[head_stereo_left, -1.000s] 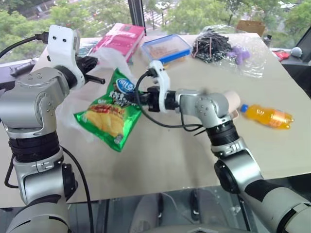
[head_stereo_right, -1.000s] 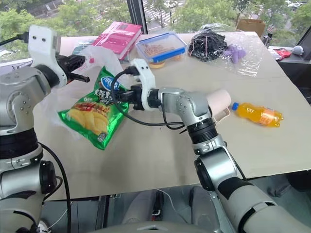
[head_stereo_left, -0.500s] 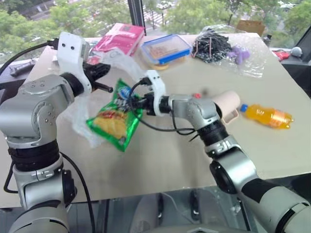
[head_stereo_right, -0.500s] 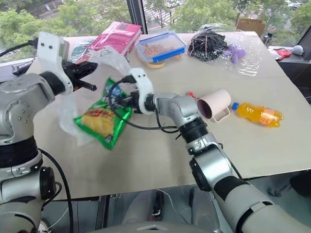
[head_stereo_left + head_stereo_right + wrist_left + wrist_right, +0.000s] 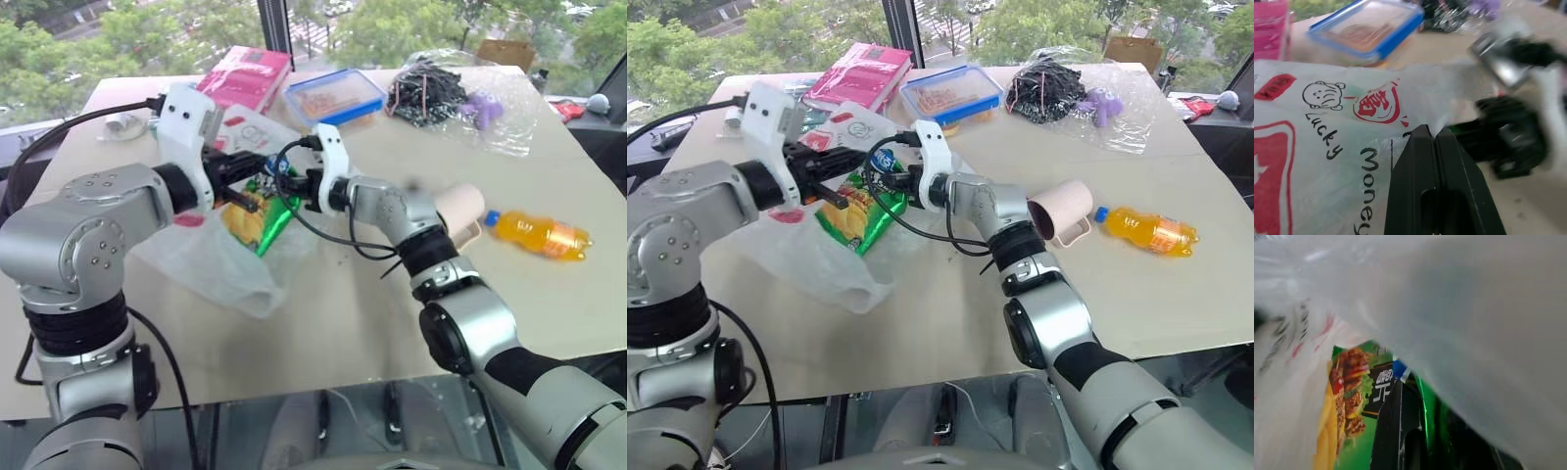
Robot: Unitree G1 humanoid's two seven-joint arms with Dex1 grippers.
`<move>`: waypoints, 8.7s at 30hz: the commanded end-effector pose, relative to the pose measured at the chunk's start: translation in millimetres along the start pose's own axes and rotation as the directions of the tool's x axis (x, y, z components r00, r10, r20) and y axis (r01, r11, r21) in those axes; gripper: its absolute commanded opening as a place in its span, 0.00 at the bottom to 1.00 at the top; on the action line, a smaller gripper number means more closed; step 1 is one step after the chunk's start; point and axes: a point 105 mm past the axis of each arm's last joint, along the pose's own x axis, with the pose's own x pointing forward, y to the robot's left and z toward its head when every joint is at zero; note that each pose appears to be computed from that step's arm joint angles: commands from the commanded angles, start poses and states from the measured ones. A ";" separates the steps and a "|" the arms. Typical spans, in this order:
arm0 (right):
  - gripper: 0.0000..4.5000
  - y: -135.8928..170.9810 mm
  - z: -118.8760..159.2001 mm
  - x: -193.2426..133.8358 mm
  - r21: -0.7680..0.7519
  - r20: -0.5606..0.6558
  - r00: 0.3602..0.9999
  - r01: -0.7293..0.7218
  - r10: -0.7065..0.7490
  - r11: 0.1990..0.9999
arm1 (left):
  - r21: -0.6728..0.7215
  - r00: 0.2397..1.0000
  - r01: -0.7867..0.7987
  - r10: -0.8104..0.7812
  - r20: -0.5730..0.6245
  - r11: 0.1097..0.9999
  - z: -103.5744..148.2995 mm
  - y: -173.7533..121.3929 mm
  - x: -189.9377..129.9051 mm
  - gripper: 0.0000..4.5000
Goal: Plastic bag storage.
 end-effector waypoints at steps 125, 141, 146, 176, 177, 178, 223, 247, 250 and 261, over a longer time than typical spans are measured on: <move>0.75 -134.4 11.0 -139.2 -0.681 0.024 0.876 0.366 -0.481 0.634 | -0.102 0.975 0.007 0.016 0.220 0.995 24.3 15.3 36.0 0.00; 0.16 -135.1 -0.3 -141.4 -0.673 0.008 0.918 0.298 -0.396 0.677 | -0.091 0.976 -0.014 0.033 0.217 0.996 25.1 11.5 26.3 0.00; 0.16 -15.9 2.4 -129.5 -0.654 -0.018 0.999 0.011 -0.029 0.757 | -0.088 0.976 0.003 0.016 0.217 0.996 26.2 11.5 29.8 0.00; 0.92 19.5 40.7 -194.3 -0.754 0.130 0.989 0.149 -0.078 0.640 | -0.134 0.970 0.066 -0.032 0.241 0.989 19.9 7.3 42.9 0.00; 0.92 8.7 35.9 -210.9 -0.764 0.101 0.983 0.174 -0.152 0.622 | -0.134 0.969 0.074 -0.039 0.243 0.988 20.0 6.6 44.5 0.00; 0.92 -7.8 30.4 -231.0 -0.771 0.067 0.966 0.210 -0.251 0.602 | -0.133 0.969 0.080 -0.046 0.243 0.988 20.0 6.1 45.9 0.00; 0.70 -40.9 -1.0 -211.0 -0.630 -0.163 0.955 0.092 -0.248 0.771 | -0.109 0.959 0.112 -0.079 0.272 0.988 34.9 -2.3 45.1 0.00; 0.98 23.3 42.1 -9.7 -0.752 0.023 0.995 -0.048 0.099 0.657 | -0.083 0.973 0.067 -0.046 0.227 0.994 14.6 -1.3 26.1 0.00; 0.98 36.0 39.3 -53.0 -0.751 0.020 0.989 -0.081 0.145 0.656 | -0.084 0.974 0.058 -0.037 0.223 0.995 11.4 4.2 29.7 0.00; 0.98 11.8 53.5 -124.2 -0.630 0.172 0.976 0.215 -0.136 0.746 | -0.026 0.961 0.077 -0.067 0.269 0.997 14.1 8.5 41.8 0.00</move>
